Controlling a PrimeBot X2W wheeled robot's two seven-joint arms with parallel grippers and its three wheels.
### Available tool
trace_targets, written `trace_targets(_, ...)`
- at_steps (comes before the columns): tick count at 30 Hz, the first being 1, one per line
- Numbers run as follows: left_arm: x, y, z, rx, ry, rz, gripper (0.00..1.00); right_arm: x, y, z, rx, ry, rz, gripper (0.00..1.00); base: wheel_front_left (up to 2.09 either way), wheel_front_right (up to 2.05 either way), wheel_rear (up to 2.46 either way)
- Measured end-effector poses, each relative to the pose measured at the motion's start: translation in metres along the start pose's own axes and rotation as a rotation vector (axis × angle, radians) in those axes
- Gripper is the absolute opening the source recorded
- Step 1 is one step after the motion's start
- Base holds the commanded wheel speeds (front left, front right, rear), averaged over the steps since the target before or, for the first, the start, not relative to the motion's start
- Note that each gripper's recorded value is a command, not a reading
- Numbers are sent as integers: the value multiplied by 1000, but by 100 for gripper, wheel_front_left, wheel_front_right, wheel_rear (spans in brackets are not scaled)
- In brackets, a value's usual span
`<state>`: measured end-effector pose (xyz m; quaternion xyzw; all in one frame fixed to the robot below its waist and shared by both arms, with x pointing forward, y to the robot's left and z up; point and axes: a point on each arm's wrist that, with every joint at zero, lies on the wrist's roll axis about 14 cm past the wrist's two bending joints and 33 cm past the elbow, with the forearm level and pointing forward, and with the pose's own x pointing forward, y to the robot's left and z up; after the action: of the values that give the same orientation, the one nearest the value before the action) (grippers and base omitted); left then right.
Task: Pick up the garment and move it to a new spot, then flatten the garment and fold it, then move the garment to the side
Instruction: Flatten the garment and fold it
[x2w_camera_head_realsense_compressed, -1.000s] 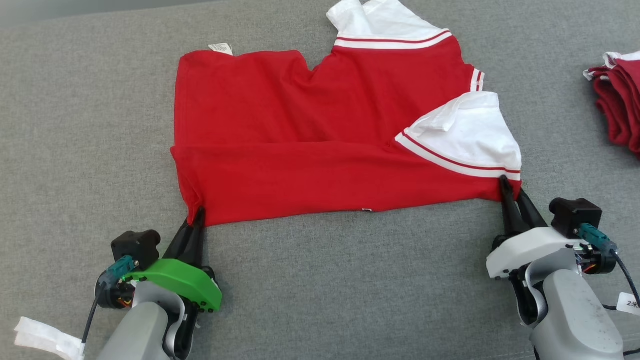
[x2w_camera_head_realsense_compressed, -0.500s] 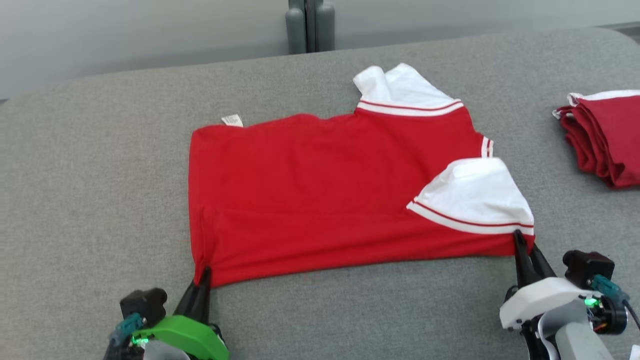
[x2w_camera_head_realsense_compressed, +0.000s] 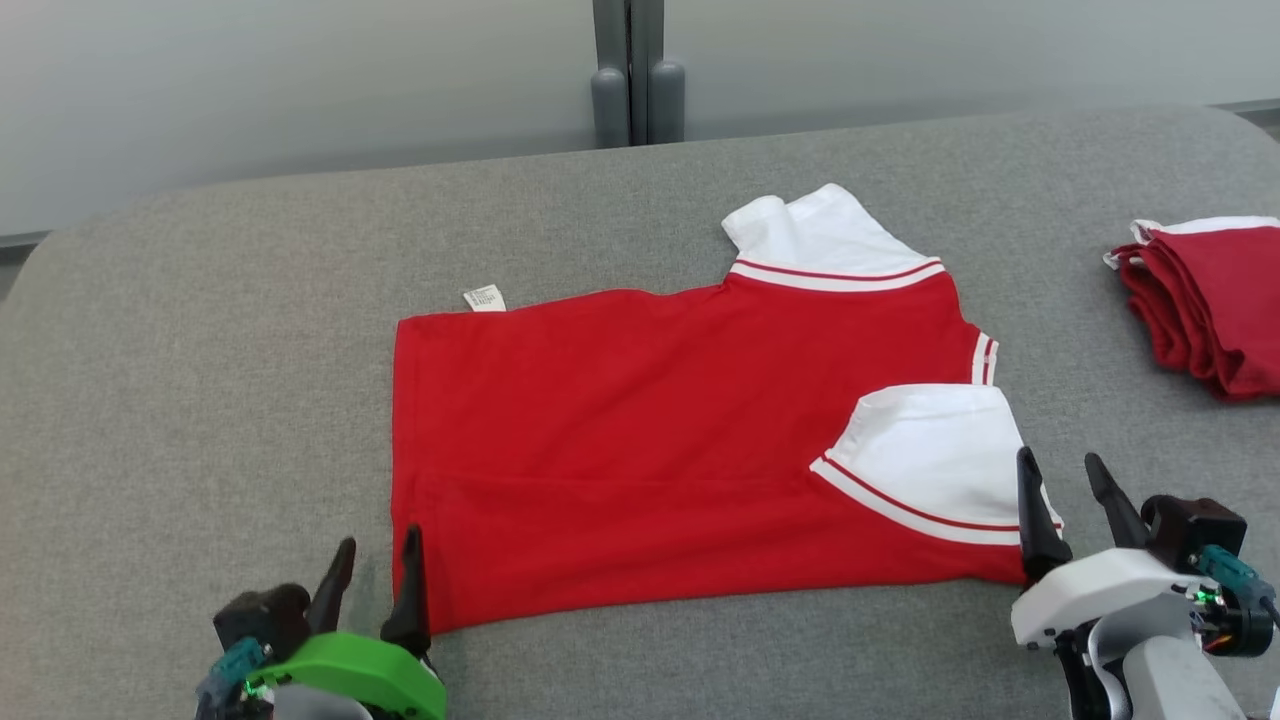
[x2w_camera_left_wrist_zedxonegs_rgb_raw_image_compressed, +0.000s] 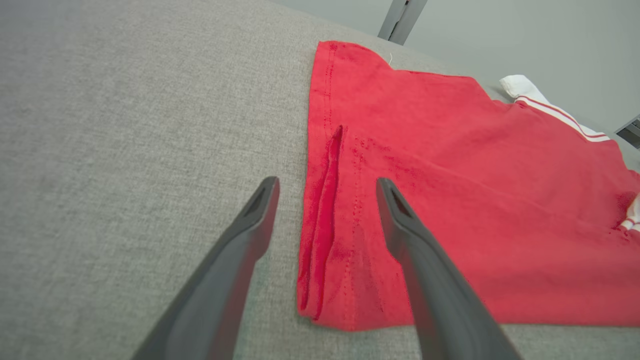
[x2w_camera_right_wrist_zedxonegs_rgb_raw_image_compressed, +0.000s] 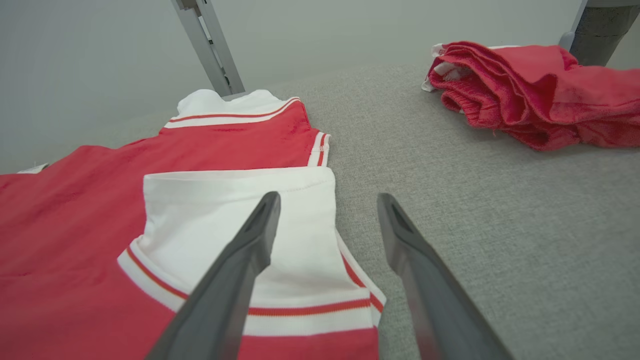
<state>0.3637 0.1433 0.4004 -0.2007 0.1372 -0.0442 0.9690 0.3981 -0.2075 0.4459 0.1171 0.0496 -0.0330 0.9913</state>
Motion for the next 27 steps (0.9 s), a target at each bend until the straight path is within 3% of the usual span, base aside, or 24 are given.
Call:
trace_targets(11,81,-1,63,139,-85,-76,100,68,39,27,-80,-73,110,100,0,0,0)
trace_targets(15,117,0,51,184,17,-112,100,99,58,29,-121,-82,167,100,0,0,0)
trace_targets(22,151,20,33,225,118,-97,100,130,65,16,-186,-46,198,100,0,0,0)
trace_targets(27,169,18,16,226,177,-123,100,160,68,24,-263,-27,204,100,0,0,0)
